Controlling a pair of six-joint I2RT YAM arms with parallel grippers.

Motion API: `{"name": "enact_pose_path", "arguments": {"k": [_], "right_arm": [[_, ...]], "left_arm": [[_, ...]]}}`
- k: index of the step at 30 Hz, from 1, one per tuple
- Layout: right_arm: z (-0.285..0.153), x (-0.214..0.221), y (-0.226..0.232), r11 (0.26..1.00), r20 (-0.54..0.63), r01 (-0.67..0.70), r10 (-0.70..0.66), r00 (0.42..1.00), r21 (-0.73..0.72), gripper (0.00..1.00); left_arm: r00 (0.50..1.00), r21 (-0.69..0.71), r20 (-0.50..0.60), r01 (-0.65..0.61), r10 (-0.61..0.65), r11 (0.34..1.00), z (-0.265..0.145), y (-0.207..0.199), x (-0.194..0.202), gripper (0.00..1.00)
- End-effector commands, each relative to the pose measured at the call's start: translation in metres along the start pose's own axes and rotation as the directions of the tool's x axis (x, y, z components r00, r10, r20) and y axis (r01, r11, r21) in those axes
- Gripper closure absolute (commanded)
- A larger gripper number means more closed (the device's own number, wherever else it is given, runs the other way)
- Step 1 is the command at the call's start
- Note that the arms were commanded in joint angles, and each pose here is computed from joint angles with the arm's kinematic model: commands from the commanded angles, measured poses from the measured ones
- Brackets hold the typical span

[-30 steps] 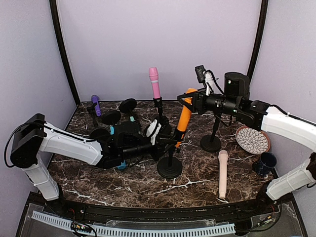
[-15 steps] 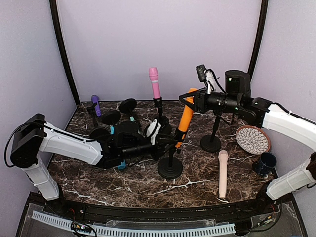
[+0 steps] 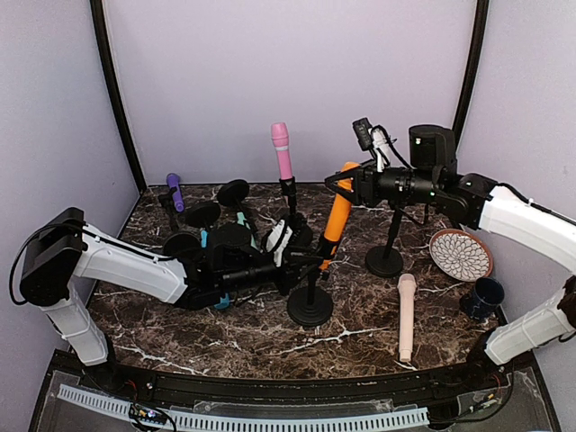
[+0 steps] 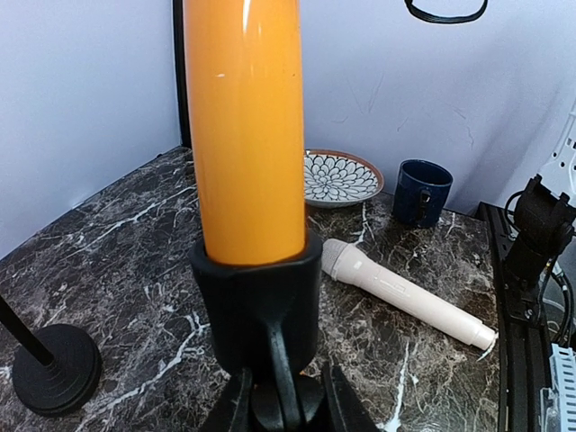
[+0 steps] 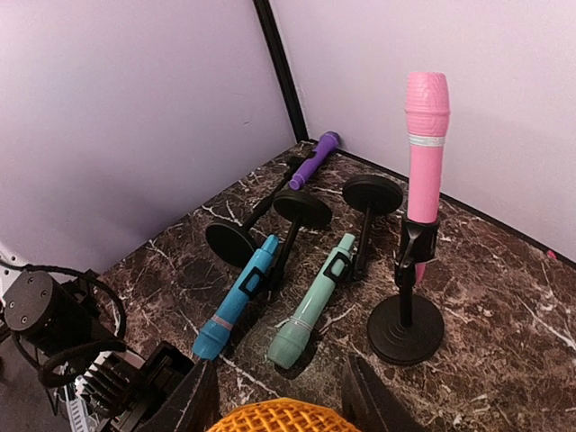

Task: Remove the microphone from the stand
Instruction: Remove the microphone from the microphone stand.

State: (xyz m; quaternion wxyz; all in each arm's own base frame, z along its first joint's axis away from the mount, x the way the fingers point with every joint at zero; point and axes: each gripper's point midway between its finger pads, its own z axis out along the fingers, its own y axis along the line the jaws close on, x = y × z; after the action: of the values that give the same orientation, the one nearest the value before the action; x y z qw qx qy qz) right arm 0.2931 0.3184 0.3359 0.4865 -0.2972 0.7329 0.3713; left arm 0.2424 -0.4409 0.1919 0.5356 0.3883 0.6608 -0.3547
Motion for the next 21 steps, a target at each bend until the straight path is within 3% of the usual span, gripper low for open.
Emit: {"name": "enact_pose_path", "arguments": {"k": [1, 12, 21], "right_arm": [[-0.019, -0.048, 0.049, 0.952, 0.184, 0.197, -0.155, 0.971, -0.234, 0.68], [-0.009, -0.058, 0.025, 0.987, 0.164, 0.107, -0.087, 0.983, -0.117, 0.69], [-0.018, -0.075, -0.022, 0.982, 0.147, -0.081, 0.056, 0.988, 0.17, 0.69]], "left_arm": [[0.986, 0.021, -0.163, 0.034, -0.03, 0.999, -0.006, -0.003, 0.054, 1.0], [0.982, 0.025, -0.183, 0.048, -0.043, 0.999, -0.011, -0.004, 0.065, 1.0], [0.979, 0.012, -0.197, 0.047, -0.043, 0.999, -0.012, -0.002, 0.071, 1.0]]}}
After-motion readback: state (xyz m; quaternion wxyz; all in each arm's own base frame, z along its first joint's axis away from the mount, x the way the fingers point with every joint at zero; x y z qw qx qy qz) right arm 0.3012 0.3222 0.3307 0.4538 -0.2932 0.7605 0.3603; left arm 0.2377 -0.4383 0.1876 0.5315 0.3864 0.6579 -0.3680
